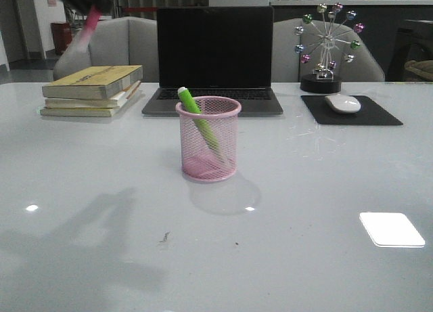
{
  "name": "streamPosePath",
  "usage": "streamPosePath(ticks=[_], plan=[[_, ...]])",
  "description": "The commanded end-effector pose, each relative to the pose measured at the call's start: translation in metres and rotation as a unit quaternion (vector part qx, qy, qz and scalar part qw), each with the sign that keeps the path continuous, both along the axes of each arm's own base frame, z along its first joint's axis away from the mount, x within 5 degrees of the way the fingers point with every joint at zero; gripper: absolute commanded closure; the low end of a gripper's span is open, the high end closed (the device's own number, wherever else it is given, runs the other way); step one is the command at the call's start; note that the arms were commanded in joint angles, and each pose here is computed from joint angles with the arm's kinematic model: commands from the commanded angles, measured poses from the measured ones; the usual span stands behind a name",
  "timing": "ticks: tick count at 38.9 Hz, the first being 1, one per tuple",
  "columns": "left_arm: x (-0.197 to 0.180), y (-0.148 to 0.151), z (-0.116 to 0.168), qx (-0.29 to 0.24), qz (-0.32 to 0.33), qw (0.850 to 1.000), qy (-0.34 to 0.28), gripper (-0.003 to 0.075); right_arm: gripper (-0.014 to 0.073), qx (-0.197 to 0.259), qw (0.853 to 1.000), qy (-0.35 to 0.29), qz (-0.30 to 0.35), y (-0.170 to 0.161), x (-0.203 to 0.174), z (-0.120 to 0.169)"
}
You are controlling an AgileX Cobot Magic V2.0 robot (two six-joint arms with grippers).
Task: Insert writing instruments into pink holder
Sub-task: 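Carry the pink marker with the left gripper above the holder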
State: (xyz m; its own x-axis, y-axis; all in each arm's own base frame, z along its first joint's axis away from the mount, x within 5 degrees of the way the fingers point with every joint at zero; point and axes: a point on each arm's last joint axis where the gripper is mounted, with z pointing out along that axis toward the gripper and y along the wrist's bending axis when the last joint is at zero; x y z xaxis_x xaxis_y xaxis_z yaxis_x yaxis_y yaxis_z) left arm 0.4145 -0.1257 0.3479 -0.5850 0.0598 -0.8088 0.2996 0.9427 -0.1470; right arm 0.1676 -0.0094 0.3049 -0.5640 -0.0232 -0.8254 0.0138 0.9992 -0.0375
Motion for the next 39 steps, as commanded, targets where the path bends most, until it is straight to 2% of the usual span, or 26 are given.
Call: streamPosePath(ticks=[1, 7, 12, 19, 28, 31, 39], plan=[[-0.02, -0.015, 0.059, -0.053, -0.007, 0.99, -0.128, 0.0628, 0.0222, -0.006, 0.999, -0.049, -0.003, -0.001, 0.002, 0.016], [-0.028, -0.043, 0.065, -0.096, -0.022, 0.978, -0.183, 0.0628, 0.0222, -0.006, 0.999, -0.048, -0.003, -0.001, 0.002, 0.016], [-0.035, -0.066, 0.055, -0.133, -0.028, 0.967, -0.214, 0.0628, 0.0222, -0.006, 0.999, -0.048, -0.003, -0.001, 0.002, 0.016], [-0.051, -0.094, 0.029, -0.182, -0.018, 0.949, -0.258, 0.0628, 0.0222, -0.006, 0.999, -0.046, -0.003, -0.001, 0.001, 0.015], [-0.071, -0.106, -0.012, -0.23, 0.02, 0.929, -0.289, 0.0628, 0.0222, -0.005, 0.999, -0.042, -0.003, -0.001, 0.001, 0.015], [-0.072, -0.106, -0.027, -0.243, 0.031, 0.927, -0.283, 0.0628, 0.0222, -0.005, 0.999, -0.041, -0.003, -0.001, 0.001, 0.015], [-0.064, -0.112, -0.07, -0.266, 0.049, 0.937, -0.22, 0.0628, 0.0222, -0.005, 0.999, -0.039, -0.003, -0.001, 0.001, 0.014]])
